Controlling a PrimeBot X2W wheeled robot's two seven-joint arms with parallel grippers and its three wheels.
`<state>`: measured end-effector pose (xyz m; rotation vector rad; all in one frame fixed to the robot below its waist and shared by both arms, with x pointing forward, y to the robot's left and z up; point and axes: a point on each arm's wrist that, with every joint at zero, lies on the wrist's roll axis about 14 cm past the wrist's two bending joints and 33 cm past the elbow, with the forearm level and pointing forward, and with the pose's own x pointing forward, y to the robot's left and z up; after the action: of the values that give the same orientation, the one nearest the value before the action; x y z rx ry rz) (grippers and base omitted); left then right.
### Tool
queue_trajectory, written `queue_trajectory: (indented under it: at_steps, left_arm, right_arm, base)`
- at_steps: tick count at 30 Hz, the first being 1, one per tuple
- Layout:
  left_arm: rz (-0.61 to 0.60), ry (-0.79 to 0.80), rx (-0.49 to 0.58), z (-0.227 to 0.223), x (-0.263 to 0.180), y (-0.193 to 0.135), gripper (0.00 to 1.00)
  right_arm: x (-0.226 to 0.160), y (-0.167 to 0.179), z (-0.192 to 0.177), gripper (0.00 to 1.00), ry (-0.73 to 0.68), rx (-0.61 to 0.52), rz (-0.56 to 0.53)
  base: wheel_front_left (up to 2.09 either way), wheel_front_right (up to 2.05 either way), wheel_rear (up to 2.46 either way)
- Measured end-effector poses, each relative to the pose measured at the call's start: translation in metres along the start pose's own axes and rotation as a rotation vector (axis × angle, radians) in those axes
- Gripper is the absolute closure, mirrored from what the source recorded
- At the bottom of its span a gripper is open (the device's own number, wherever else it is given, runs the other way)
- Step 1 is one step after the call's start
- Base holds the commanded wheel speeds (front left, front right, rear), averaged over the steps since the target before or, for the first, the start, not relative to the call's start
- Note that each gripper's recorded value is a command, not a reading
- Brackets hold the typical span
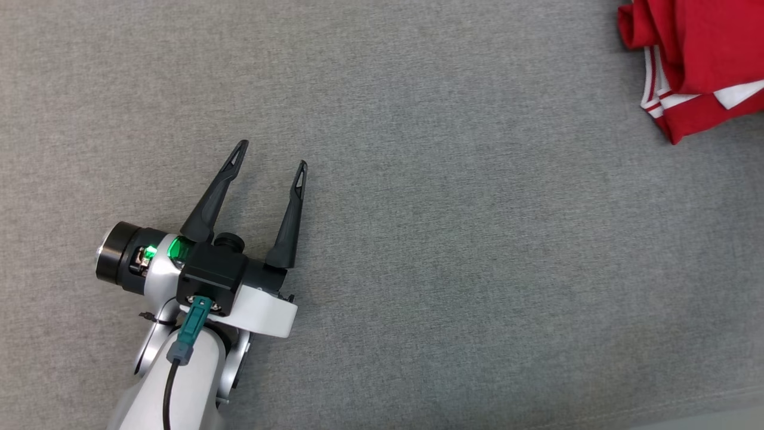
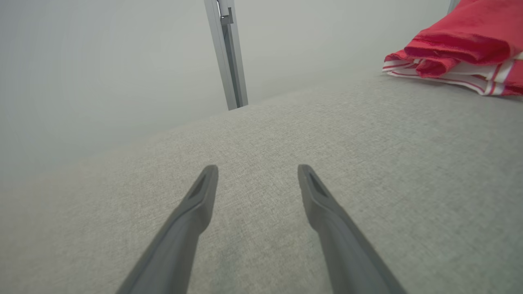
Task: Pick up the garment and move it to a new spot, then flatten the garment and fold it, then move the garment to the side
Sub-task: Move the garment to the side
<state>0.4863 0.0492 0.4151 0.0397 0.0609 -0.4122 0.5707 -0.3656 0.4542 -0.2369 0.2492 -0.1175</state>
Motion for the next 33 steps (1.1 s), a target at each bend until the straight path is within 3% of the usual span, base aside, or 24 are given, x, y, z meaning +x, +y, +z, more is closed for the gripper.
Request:
queue_trajectory:
  at_steps: [3,4,9,13,23,33]
  left_arm:
    - [0.013,0.004,0.004,-0.001,-0.002,0.005,0.00]
    - [0.015,0.004,0.005,-0.001,-0.003,0.006,0.00]
    - [0.030,-0.003,0.003,0.004,-0.005,0.008,0.00]
    - [0.040,-0.017,-0.002,0.010,-0.007,0.008,0.00]
    - [0.137,-0.043,-0.052,0.029,-0.028,0.019,0.00]
    - [0.283,-0.085,-0.071,0.055,-0.072,0.043,0.00]
  right_arm:
    - [0.006,-0.002,0.000,0.51,0.011,-0.047,-0.002]
    - [0.007,-0.004,0.000,0.00,0.013,-0.057,-0.006]
    - [0.004,-0.010,-0.001,0.00,0.032,-0.128,-0.014]
    - [0.005,-0.001,0.023,0.00,-0.033,-0.156,0.002]
    - [-0.020,0.087,0.060,0.00,-0.195,-0.136,0.188]
    - [-0.081,0.160,0.082,0.00,-0.308,0.017,0.339]
  base:
    - [0.00,0.00,0.00]
    - [0.00,0.00,0.00]
    - [0.00,0.00,0.00]
    - [0.00,0.00,0.00]
    - [0.00,0.00,0.00]
    - [0.00,0.00,0.00]
